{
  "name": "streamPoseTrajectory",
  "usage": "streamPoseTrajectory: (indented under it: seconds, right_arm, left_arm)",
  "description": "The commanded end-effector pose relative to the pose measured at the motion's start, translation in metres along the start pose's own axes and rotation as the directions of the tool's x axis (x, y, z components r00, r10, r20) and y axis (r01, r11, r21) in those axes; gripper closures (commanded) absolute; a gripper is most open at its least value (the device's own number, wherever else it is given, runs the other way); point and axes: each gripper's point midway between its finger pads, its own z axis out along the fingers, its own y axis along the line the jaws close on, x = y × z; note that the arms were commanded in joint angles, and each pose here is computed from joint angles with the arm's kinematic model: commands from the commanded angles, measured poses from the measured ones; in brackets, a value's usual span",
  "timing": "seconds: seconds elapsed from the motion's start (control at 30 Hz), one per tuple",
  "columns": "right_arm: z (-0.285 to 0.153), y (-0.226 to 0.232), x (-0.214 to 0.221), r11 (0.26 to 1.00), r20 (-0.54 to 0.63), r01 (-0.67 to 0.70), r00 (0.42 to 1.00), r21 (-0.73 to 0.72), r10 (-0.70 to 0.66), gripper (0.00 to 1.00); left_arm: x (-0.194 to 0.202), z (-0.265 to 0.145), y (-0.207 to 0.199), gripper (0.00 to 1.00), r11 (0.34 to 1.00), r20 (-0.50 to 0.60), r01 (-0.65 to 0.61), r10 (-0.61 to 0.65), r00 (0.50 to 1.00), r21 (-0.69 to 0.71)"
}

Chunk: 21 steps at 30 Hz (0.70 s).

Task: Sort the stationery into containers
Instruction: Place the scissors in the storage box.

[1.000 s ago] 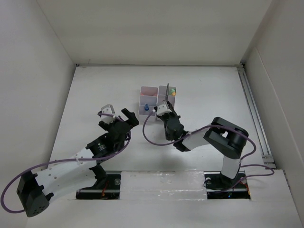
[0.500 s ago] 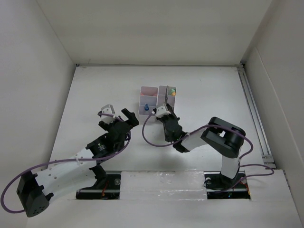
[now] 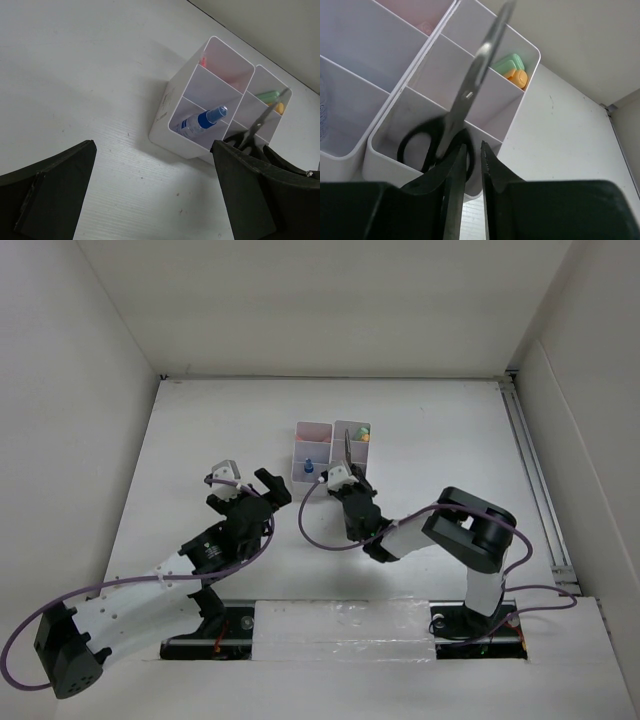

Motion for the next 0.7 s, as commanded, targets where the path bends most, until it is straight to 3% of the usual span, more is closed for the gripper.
streamPoseTrajectory:
  seconds: [0.0,0.13,0.4,0.67]
  right_arm:
    - [-0.002,-0.004,-0.015,0.997,0.029,-0.077,0.997,0.020,0.077,0.75]
    - [-0.006,-0.006,-0.020,0.996,0.040,-0.087,0.995,0.014,0.087,0.60]
    - [-0.025,-0.027,-0.036,0.989,0.075,-0.146,0.987,0.032,0.143,0.57]
    - [-0.053,-0.075,-0.070,0.963,0.120,-0.259,0.961,0.076,0.249,0.37]
  left_arm:
    - [-0.006,0.000,-0.001,0.00,1.000,0.023,0.016,-0.016,1.000,0.007]
    - [-0.006,0.000,0.000,0.00,1.000,0.023,0.007,-0.007,1.000,0.007]
    - [-0.006,0.000,0.000,0.00,1.000,0.023,0.007,-0.007,1.000,0.007]
    - [-0.007,0.001,-0.003,0.00,1.000,0.023,0.007,-0.007,1.000,0.007]
